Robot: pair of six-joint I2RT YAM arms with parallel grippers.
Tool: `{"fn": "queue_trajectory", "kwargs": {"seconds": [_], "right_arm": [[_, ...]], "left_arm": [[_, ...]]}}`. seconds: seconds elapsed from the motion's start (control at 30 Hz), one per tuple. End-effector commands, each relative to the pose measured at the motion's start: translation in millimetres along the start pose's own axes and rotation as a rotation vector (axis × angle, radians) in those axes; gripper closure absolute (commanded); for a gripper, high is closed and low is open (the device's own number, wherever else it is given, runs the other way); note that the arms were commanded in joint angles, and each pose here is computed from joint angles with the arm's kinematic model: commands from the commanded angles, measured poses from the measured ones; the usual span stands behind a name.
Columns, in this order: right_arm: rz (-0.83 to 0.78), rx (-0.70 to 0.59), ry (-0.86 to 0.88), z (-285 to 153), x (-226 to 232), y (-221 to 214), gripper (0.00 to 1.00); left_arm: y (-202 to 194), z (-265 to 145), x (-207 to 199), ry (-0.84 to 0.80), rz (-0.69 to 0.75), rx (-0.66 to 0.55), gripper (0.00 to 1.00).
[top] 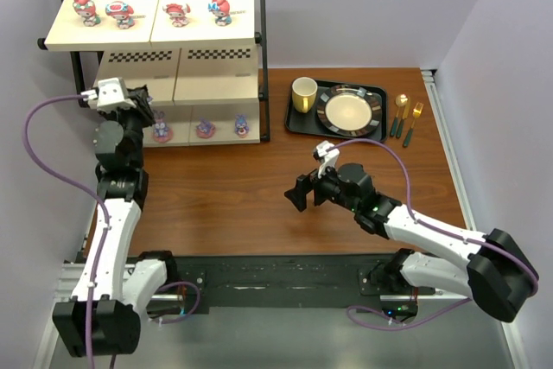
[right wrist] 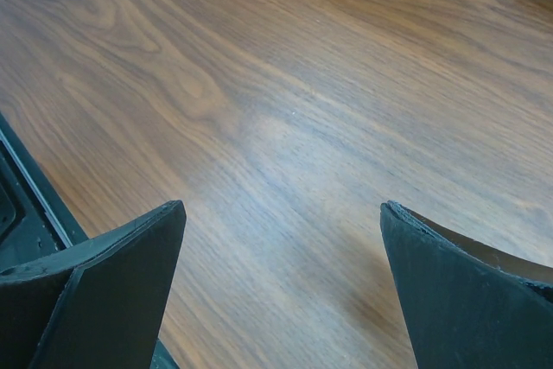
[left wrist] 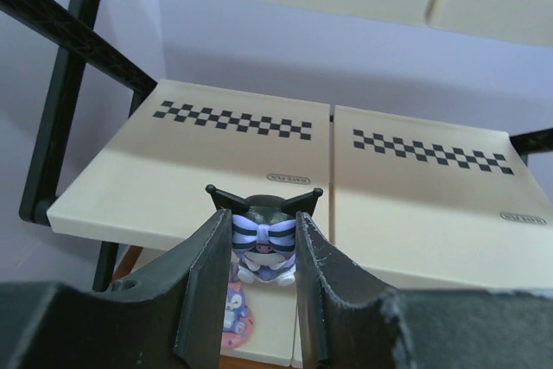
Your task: Place and organize the plastic toys onto the shelf
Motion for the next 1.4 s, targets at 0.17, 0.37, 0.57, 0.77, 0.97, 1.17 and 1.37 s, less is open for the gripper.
{"fn": "queue_trajectory", "kwargs": {"seconds": [0.17, 0.37, 0.57, 0.77, 0.97, 1.17, 1.37], "right_arm": [[-0.04, -0.123, -0.003, -12.7, 0.6, 18.1, 0.01], [-0.044, -0.132, -0.002, -14.9, 1.0, 16.8, 0.02], [-0.052, -0.129, 0.0, -14.6, 1.0, 14.7, 0.01], [-0.054, -0.114, -0.004, -11.7, -0.4, 10.6, 0.02], [-0.057, -0.101, -0.005, -8.9, -0.8, 7.3, 0.02], [-0.061, -0.092, -0.003, -6.0, -1.3, 4.7, 0.01], [-0.068, -0.078, -0.003, -3.4, -1.9, 1.8, 0.02]], "left_arm": [[53.6, 25.0, 31.2, 0.02, -0.015, -0.163, 1.0], [42.7, 36.0, 55.0, 0.005, -0.022, -0.215, 1.0], [30.3, 59.0, 68.6, -0.052, -0.008, -0.21, 1.0], [25.9, 76.4, 72.9, -0.106, 0.035, -0.197, 1.0], [9.9, 85.4, 79.9, -0.132, 0.065, -0.177, 1.0], [6.5, 90.2, 90.9, -0.138, 0.067, -0.19, 1.0], [0.1, 98.5, 102.0, -0.145, 0.069, -0.182, 1.0]]}}
Point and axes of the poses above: each gripper's point midway between its finger pads, its own z axis out along the fingers, its own x axis along the line the jaws close on, y = z × x, the point moved 2 cm from there along -z, back along the fingers, and after that the axes turned 6 degrees about -z, right-handed, at the moved point
